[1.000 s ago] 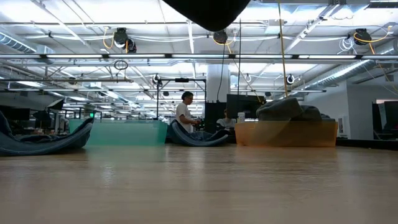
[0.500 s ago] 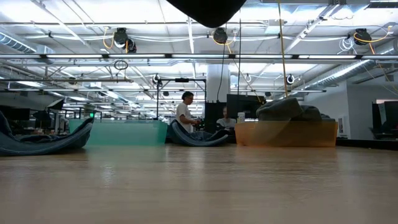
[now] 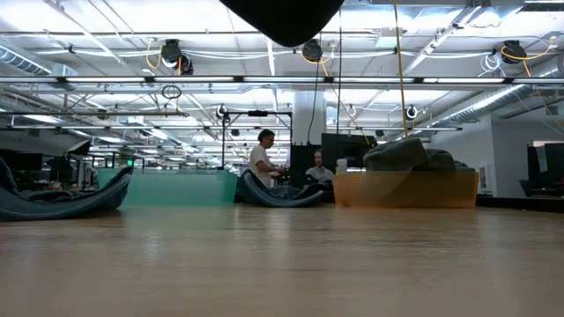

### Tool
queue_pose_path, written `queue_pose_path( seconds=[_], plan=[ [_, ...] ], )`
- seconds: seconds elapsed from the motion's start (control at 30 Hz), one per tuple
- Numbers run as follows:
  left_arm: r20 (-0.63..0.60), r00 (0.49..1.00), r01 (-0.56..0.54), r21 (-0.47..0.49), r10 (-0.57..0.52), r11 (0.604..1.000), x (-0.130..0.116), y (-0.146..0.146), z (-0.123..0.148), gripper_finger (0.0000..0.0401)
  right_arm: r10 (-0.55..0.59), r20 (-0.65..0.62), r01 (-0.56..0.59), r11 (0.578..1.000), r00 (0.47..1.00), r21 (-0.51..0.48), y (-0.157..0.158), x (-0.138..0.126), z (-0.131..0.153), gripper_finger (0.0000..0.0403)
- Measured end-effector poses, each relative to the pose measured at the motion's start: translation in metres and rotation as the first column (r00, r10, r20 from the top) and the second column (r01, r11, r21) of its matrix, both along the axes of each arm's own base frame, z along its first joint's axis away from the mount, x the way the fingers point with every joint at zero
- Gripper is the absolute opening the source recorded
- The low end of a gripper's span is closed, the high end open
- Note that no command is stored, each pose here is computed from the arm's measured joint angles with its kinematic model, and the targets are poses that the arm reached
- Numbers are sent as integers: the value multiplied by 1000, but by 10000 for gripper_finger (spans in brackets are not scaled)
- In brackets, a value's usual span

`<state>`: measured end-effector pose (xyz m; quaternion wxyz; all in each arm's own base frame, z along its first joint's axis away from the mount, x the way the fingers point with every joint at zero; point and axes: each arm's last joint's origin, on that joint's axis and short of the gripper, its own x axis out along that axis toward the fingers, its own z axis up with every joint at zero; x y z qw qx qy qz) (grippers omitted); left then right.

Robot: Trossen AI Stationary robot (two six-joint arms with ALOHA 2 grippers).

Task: Pick & Place hat
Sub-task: Put the right dark blue cap into the blue bin

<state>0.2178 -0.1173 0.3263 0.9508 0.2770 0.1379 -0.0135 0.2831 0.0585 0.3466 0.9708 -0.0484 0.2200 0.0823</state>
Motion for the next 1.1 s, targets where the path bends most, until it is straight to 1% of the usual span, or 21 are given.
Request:
queue_pose_path(
  seconds=[0.07,0.13,0.23,0.33,0.4,0.43,0.5,0.57,0.67,0.73,0.8,0.97,1.03,1.1],
  plan=[
    [11,1000,-6,-34,6,999,-4,3,10,6,-56,-5,56,998,998,-3,-3,0,0,48],
    [7,1000,-14,-70,15,997,-11,6,23,5,-110,-20,110,994,994,-4,-7,0,-2,75],
    [-30,1000,-12,-89,10,996,-21,9,41,4,-198,-42,196,979,979,-47,-12,-4,-3,128],
    [-83,996,-15,-103,7,995,-30,13,55,4,-299,-15,296,949,954,-105,-15,-4,-2,189],
    [-94,995,-27,-129,14,991,-34,15,66,4,-319,14,319,942,948,-105,-15,-3,0,228],
    [-97,995,-32,-141,18,989,-35,16,70,4,-308,37,311,947,951,-86,-15,-2,2,244],
    [-105,994,-23,-175,5,984,-38,18,76,3,-250,88,255,966,964,-43,-12,3,7,275],
    [-110,994,-7,-211,-17,977,-37,20,80,3,-183,158,191,981,970,-37,-8,11,10,297],
    [-107,993,15,-241,-42,970,-36,22,83,2,-129,243,142,989,961,-39,-2,23,11,317],
    [-118,992,6,-245,-36,970,-36,23,82,2,-77,271,80,997,960,0,-3,29,11,324],
    [-130,991,-7,-245,-26,970,-34,23,80,2,-24,264,13,999,964,40,-3,34,8,326],
    [-173,985,-28,-218,-10,976,-29,21,74,2,86,259,-111,990,962,83,2,50,-7,324],
    [-183,983,-38,-210,-1,977,-25,21,71,2,118,285,-149,985,951,91,4,56,-9,323],
    [-193,981,-46,-200,7,979,-21,20,69,2,116,303,-150,985,946,91,5,62,-13,323]
  ],
)
